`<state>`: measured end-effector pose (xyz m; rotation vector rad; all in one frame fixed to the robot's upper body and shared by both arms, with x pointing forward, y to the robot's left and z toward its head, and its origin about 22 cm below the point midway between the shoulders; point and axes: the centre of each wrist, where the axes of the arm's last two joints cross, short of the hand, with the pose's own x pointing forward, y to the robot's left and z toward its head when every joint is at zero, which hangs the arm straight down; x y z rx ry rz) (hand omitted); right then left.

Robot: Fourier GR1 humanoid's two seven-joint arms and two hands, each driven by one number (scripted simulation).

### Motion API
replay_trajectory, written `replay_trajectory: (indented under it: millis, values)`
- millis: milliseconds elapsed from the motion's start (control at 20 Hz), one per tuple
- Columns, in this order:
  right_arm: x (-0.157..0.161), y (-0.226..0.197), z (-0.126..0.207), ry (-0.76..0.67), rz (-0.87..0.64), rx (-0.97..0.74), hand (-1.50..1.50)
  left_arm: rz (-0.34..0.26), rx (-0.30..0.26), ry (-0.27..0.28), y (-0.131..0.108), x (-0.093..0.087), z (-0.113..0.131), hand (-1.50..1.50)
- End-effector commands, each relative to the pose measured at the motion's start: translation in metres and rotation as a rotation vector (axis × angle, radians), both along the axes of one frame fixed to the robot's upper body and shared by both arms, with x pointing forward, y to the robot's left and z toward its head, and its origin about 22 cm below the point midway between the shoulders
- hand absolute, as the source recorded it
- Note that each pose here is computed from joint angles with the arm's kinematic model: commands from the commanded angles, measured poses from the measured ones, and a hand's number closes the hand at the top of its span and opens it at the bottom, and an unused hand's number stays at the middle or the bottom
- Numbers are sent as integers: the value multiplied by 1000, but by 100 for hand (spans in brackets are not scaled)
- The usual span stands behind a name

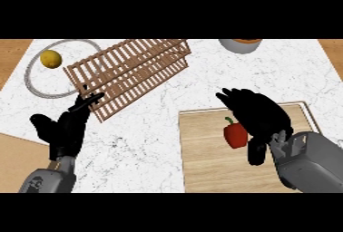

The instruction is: Pick the bell pepper from the tray and place it in the tiered shelf

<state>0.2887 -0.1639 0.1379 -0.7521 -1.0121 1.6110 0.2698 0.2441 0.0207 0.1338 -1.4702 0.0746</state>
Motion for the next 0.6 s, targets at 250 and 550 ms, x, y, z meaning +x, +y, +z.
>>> replay_trajectory:
  millis: [250,550]
  values:
    - [-4,-7,-33,26,-14,-19,-150,32,102,-140,17,2,44,0]
    - [7,-16,-53,31,6,17,-150,16,92,-122,4,2,38,0]
